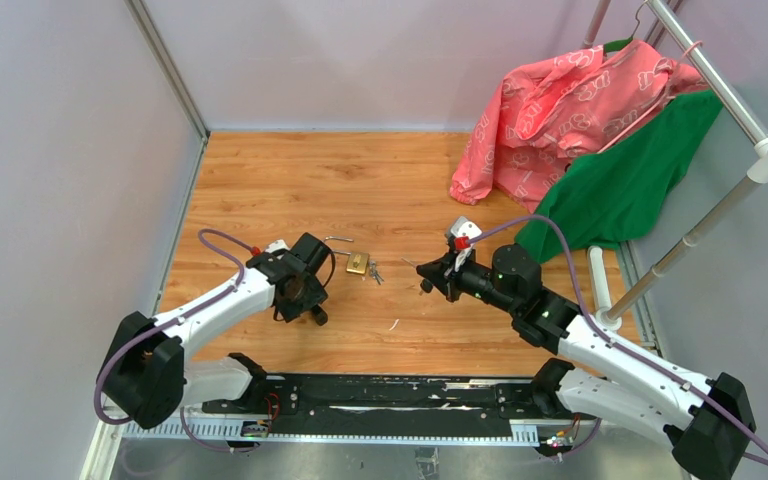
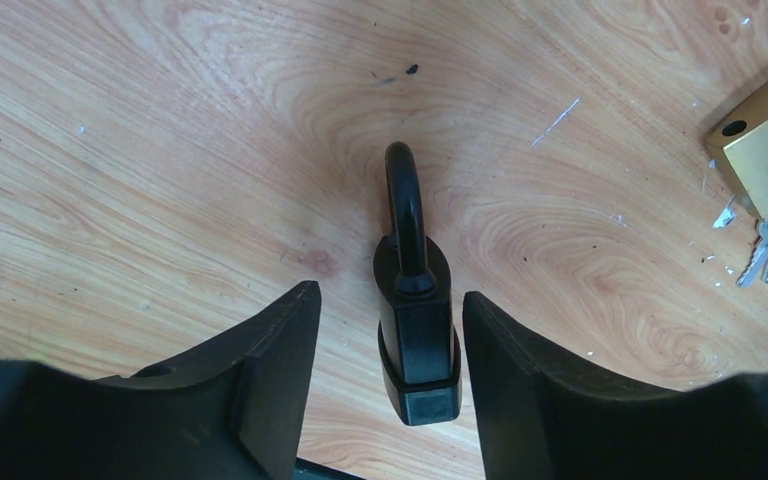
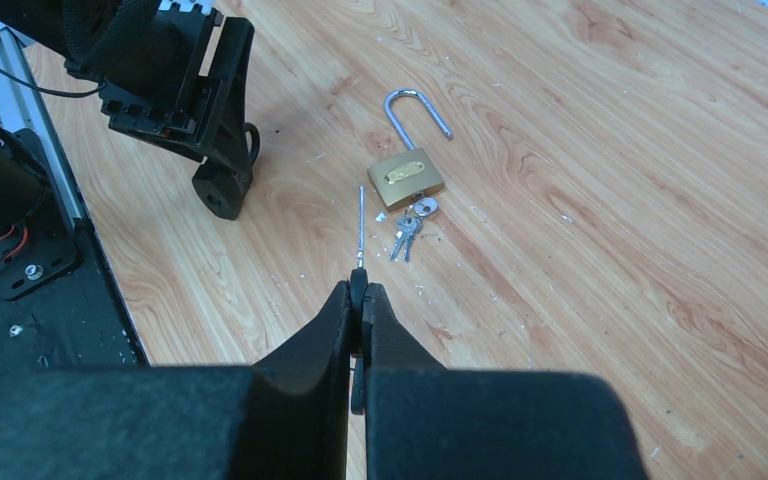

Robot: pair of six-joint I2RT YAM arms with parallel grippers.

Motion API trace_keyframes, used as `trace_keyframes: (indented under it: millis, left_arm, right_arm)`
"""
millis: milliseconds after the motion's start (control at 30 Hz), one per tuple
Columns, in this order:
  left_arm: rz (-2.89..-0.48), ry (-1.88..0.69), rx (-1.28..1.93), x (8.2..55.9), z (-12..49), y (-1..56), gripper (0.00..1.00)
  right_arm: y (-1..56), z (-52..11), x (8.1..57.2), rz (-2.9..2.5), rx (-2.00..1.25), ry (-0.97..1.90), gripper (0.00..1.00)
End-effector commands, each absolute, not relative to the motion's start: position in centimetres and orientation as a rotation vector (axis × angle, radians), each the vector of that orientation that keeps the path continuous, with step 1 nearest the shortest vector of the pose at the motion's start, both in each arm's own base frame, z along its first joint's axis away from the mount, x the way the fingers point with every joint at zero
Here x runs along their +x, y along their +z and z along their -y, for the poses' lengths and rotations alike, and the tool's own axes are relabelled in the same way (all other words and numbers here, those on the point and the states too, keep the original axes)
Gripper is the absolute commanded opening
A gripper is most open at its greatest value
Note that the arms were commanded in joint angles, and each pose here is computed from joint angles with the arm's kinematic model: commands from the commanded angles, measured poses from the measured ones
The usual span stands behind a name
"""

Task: Unlock with the key

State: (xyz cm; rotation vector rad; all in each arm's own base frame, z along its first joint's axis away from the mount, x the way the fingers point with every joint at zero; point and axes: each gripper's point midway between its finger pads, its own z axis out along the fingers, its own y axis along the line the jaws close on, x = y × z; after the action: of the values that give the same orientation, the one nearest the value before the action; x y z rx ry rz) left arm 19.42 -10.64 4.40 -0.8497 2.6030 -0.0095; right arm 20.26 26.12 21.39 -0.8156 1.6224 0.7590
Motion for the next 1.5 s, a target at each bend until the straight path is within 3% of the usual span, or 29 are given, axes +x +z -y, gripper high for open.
trace_keyframes:
  millis: [0,233,667,1000,1467]
  left_arm:
    - [-2.574,-0.004,-0.926,19.7,10.3,4.2,0.57]
    - [-2.589,-0.030,-0.943,19.8,10.9,3.7,0.51]
    - [-2.583,-0.044,-0.965,19.6,10.9,3.7,0.00]
    - [-2.569,-0.148,-0.988,19.9,12.0,4.1,0.00]
    - [-2.462,-0.303,-1.042,20.8,12.7,10.0,0.00]
  right_arm:
    - [20.7,-26.5,19.6,-1.628,-0.844,0.778,0.00]
    - [20.6,-26.6,19.5,-1.626,-0.850,0.782,0.00]
    - [20.2,-27.1,19.3,-1.630,-0.873,0.786,0.00]
    - [20.0,-27.6,19.4,-1.642,-0.888,0.785,0.00]
    - [20.9,-29.2,19.3,-1.619,-0.933,0.781,0.00]
